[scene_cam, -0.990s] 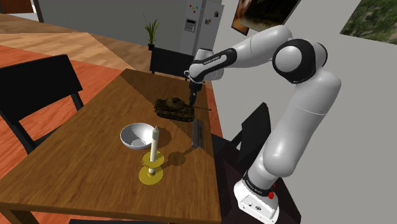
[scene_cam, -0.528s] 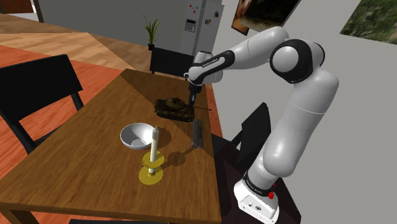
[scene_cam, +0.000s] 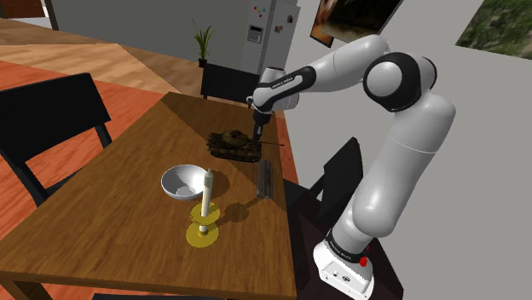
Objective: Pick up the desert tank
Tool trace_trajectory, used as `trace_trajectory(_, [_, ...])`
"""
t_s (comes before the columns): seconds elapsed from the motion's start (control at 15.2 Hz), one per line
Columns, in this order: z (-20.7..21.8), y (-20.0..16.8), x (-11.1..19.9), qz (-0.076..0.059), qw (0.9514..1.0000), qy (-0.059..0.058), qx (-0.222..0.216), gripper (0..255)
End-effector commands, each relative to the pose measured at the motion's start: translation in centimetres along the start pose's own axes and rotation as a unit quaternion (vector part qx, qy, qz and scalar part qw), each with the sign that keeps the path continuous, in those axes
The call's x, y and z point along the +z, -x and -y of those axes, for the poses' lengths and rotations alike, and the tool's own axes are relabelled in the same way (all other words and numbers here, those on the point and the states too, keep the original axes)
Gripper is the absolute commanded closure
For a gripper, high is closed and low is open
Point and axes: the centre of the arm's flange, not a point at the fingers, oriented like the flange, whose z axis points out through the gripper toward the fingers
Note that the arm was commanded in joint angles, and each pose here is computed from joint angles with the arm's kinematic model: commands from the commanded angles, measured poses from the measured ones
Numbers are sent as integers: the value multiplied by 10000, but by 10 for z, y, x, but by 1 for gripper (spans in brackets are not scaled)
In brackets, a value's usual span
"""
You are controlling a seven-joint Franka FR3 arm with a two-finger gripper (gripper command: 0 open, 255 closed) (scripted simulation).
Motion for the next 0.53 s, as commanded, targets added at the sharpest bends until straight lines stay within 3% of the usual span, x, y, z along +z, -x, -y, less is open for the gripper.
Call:
trace_trajectory(0.0, [0,-1,-10,-5,10000,5,2,255])
trace_trajectory(0.46, [-1,-2,-46,-5,10000,5,2,255])
